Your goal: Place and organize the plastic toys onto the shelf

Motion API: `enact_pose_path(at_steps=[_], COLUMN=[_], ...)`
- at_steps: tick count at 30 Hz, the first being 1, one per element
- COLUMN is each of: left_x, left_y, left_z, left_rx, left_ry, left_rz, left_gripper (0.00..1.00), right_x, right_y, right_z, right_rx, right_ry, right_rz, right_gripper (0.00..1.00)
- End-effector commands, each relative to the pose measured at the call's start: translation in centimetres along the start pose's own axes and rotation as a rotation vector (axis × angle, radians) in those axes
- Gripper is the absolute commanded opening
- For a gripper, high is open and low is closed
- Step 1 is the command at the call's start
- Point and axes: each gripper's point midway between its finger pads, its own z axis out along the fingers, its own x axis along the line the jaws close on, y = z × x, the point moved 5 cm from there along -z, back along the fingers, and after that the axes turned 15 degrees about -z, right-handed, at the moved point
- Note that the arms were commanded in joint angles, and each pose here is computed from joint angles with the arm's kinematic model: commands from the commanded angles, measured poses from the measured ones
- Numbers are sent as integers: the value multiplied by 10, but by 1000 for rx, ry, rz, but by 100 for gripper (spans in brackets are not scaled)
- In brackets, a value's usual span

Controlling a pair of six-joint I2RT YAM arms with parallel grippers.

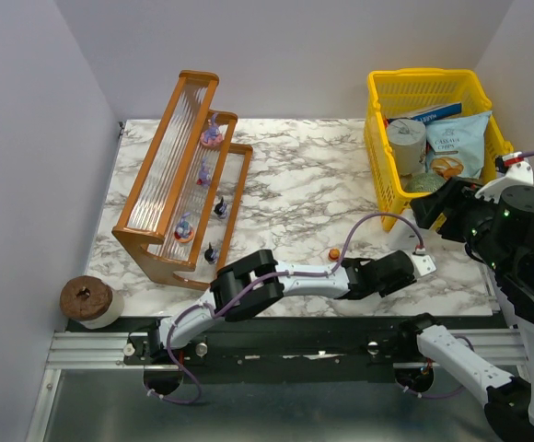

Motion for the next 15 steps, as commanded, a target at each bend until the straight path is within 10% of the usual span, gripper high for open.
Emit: enact_pose_path(at_steps=[1,7,15], left_x=[5,14,53], left_y=[-13,-7,31], left_z=[3,1,-23], left_rx=[34,26,-49], left_ry=[44,81,153], left_rz=[17,-22,-137], left_gripper=[26,1,0], right_x=[1,4,8], right_y=[-1,1,2], right_z=[-2,5,17], right_rx=[9,14,20], right_ry=[18,19,26], right_rz=[-13,-7,8], right_gripper=[82,81,81])
